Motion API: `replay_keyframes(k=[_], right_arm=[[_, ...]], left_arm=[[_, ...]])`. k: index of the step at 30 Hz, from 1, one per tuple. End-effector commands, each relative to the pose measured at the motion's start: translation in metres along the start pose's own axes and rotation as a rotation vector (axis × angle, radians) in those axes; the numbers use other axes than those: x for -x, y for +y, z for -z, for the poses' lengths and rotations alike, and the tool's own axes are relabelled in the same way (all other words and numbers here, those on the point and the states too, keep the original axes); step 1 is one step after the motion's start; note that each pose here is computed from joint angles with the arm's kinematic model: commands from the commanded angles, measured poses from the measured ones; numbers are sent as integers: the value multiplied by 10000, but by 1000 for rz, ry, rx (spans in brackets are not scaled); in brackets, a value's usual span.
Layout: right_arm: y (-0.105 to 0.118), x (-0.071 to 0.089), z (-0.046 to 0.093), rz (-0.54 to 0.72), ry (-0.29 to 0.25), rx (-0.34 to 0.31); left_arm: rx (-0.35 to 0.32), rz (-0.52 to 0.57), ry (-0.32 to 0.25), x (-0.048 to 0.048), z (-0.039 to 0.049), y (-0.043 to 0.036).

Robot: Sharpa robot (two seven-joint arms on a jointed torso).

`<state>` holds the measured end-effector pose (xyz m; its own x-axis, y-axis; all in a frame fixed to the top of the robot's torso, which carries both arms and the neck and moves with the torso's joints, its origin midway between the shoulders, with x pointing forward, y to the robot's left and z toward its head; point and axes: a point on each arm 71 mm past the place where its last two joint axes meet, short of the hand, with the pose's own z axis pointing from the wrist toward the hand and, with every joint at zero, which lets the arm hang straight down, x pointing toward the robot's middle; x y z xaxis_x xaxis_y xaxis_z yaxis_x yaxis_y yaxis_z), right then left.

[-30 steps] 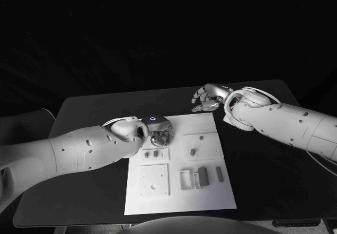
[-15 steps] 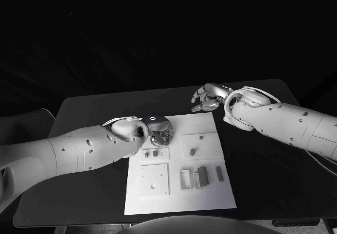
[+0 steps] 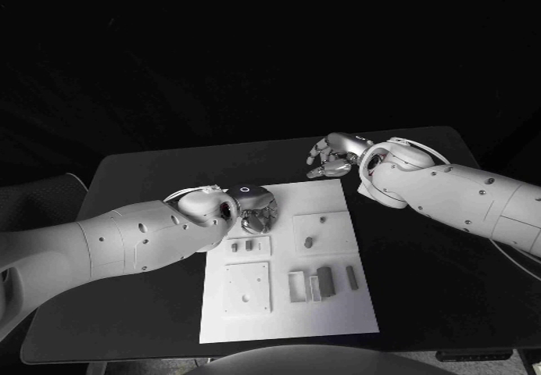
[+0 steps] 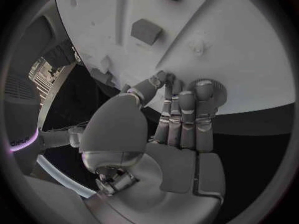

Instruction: Assemble the parts on the task board

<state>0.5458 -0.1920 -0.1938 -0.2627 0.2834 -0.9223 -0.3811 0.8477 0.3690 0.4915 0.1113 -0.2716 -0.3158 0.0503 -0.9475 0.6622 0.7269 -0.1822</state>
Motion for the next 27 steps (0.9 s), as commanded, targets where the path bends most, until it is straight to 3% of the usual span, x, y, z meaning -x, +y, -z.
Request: replay_keyframes(k=[1,27], right_arm=[[13,-11,-1,-1,12,11],[6,-8,1,0,10,11]], left_arm=[[0,-7,15,-19,-6,-10],[-9,28,-31,7,63,25]])
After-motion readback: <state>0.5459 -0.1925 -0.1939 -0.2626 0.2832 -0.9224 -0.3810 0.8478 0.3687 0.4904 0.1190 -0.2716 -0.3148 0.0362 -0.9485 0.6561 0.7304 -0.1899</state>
